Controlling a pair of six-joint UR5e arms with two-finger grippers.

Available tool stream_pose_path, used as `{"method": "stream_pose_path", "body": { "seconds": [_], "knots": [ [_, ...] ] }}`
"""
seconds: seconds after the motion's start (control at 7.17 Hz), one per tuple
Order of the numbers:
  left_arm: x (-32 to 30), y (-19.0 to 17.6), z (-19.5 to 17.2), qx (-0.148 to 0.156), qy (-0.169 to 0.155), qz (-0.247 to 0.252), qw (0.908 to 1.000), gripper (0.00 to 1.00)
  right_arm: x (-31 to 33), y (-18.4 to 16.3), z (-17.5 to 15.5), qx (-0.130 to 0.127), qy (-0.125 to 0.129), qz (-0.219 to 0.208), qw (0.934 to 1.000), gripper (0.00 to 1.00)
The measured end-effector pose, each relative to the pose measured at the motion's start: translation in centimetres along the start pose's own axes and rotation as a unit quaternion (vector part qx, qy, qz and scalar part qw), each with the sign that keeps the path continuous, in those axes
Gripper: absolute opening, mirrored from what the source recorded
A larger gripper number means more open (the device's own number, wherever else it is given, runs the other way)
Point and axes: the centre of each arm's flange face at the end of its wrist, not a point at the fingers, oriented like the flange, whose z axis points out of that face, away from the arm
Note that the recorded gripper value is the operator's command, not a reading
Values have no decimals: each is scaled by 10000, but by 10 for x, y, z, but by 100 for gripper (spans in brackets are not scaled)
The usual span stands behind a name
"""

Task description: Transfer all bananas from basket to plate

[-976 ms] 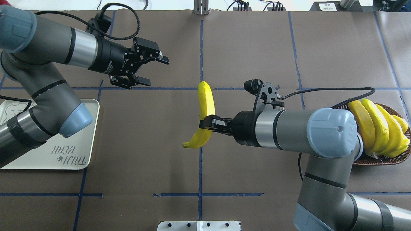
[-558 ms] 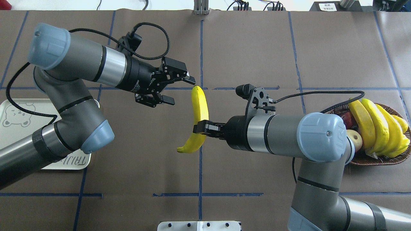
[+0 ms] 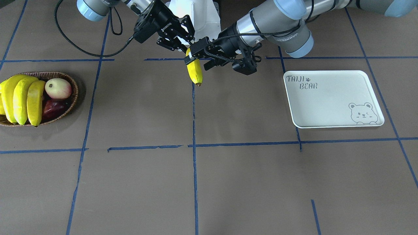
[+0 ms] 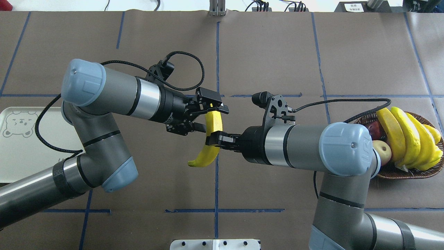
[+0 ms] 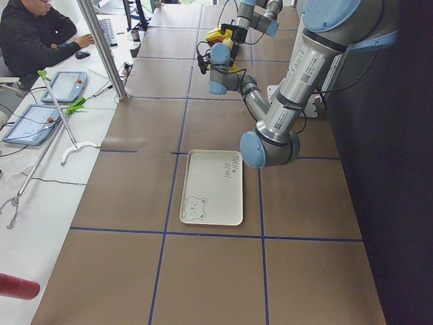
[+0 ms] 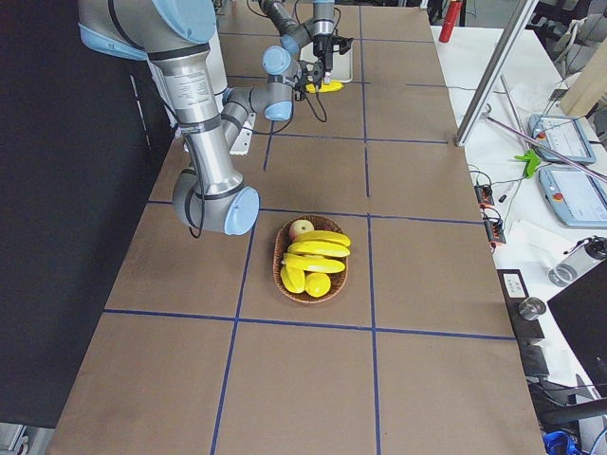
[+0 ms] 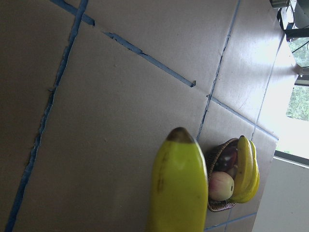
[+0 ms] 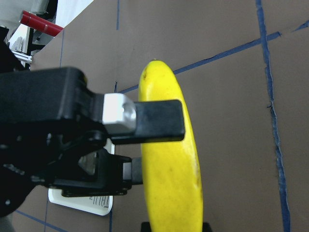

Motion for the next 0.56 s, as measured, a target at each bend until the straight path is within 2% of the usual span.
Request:
{"method": "stream_pose_path", "body": {
  "seconds": [0.14, 0.28, 0.56],
  "knots": [
    [-1, 0, 1, 8, -2, 58, 10000, 0, 0, 0, 0, -9, -1, 0, 10000, 39],
    [-2, 0, 1, 17, -17, 197, 9998, 0, 0, 0, 0, -18, -4, 1, 10000, 99],
    [-4, -2, 2, 34, -58, 359, 9993, 0, -1, 2, -1, -28, -28, 7, 10000, 100]
  ]
}}
